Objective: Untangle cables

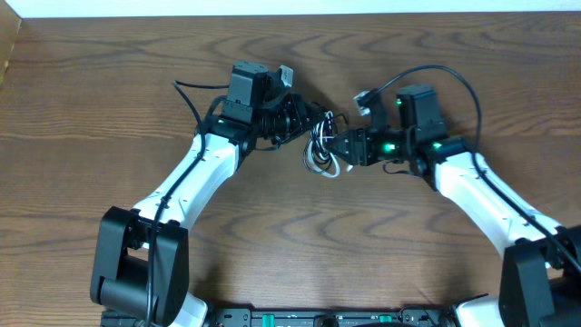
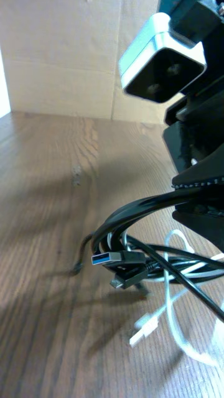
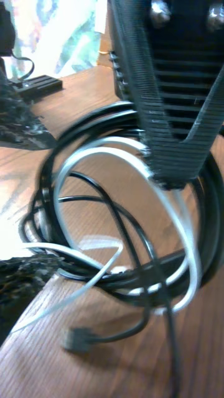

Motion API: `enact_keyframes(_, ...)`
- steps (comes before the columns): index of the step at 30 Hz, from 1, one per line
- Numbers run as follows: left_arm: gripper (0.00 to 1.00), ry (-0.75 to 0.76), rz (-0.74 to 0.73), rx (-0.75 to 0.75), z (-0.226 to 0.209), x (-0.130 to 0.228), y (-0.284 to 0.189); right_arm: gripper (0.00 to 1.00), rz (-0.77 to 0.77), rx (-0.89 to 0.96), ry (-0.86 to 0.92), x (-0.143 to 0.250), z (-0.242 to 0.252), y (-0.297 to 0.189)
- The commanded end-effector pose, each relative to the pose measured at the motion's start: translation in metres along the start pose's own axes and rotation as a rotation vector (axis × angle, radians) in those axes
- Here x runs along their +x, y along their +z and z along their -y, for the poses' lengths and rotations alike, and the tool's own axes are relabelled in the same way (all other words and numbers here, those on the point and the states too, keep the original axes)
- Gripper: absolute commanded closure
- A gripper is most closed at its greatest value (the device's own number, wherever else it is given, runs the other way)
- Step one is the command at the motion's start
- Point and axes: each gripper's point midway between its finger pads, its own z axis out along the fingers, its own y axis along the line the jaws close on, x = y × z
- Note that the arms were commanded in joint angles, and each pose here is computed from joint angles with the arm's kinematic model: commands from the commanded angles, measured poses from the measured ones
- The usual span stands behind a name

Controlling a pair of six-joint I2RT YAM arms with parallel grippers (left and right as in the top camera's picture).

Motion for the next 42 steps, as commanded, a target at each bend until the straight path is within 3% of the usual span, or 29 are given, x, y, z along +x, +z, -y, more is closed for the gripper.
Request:
enact_keyframes(1,0.93,-0.027,0.025,0.043,0.017,-0.006,-0.009,0.49,0.005,-0.023,-0.062,-0.002,-0.004,-0.008)
enact_keyframes(10,0.93,-0.142,0.032,0.048,0.018,-0.008,-0.01,0.48,-0.015,-0.143,-0.209,0.004,-0.023,-0.01)
enact_keyframes(18,0.93,-0.162,0.048,0.044,0.014,-0.014,-0.013,0.48,-0.045,0.158,0.011,0.016,0.031,-0.011)
enact_keyframes(25,0.93,-0.236,0.086,0.022,0.009,-0.021,-0.014,0.46,-0.065,0.148,0.079,0.022,0.025,-0.005)
enact_keyframes(31,0.93,-0.271,0.085,0.024,0.009,-0.02,-0.014,0.67,-0.045,0.159,0.391,0.023,0.022,-0.003)
enact_keyframes(34,0.93,-0.276,0.086,0.024,0.009,-0.021,-0.014,0.64,-0.04,0.157,0.512,0.024,0.018,0.0)
enact_keyframes(42,0.92,-0.276,0.089,0.022,0.009,-0.021,-0.014,0.58,-0.004,0.233,0.599,0.027,0.019,0.011)
